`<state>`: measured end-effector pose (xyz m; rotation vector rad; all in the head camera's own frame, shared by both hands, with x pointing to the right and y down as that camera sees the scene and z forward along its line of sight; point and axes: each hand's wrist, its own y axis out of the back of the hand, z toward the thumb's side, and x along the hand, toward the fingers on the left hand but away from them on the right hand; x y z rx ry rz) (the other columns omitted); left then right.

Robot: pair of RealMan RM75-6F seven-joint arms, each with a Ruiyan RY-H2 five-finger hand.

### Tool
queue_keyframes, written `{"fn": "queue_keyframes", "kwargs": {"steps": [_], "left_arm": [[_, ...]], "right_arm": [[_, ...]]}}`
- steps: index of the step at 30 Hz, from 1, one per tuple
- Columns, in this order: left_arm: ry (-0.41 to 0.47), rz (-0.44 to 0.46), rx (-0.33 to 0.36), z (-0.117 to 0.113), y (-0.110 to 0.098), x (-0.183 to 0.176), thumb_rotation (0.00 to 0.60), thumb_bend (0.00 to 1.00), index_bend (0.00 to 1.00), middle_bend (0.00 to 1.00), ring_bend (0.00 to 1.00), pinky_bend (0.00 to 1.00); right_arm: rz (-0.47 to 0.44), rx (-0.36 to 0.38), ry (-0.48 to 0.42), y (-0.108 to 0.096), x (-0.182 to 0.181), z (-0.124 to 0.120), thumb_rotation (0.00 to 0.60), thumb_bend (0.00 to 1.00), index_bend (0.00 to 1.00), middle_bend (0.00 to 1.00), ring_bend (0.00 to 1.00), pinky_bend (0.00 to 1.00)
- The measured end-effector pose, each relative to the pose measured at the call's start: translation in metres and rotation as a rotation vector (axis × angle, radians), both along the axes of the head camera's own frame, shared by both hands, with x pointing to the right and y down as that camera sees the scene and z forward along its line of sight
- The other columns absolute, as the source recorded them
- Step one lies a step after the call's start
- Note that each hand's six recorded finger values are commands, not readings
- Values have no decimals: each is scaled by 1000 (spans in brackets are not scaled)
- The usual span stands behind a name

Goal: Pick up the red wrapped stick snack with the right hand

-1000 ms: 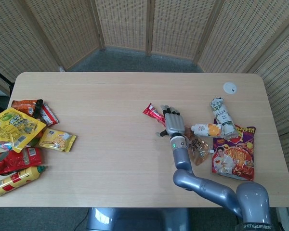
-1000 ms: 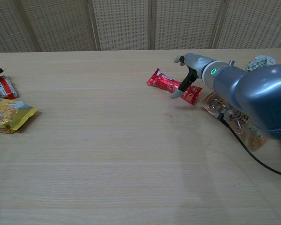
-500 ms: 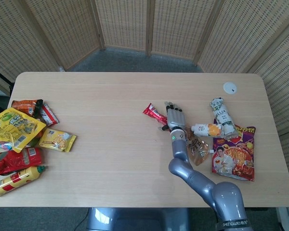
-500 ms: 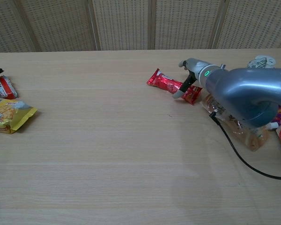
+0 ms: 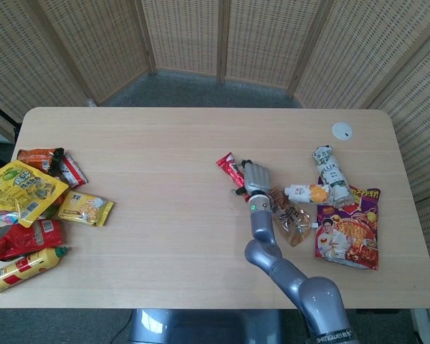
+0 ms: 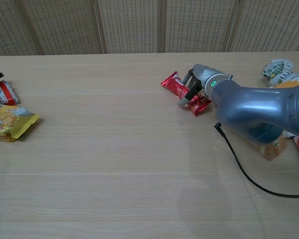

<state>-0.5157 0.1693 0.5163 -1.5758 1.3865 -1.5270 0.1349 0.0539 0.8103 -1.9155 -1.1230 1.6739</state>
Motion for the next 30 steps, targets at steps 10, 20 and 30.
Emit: {"fn": "queue_keyframes", "kwargs": {"steps": [10,20,30], "left_arm": [[5,5,3,-1,0,1,600,44,101,0,0,0],[9,13,10,-3,0,4,600,44,101,0,0,0],[21,20,18,-5,0,7,600,45,101,0,0,0]], "right_arm": [[20,44,-2,0,3,-3,600,166,585,611,637,880],[39,100,-25,-3,11,-11,600,227,627,651,677,922],[34,208,-76,-8,10,-36,600,227,634,652,678,923]]}}
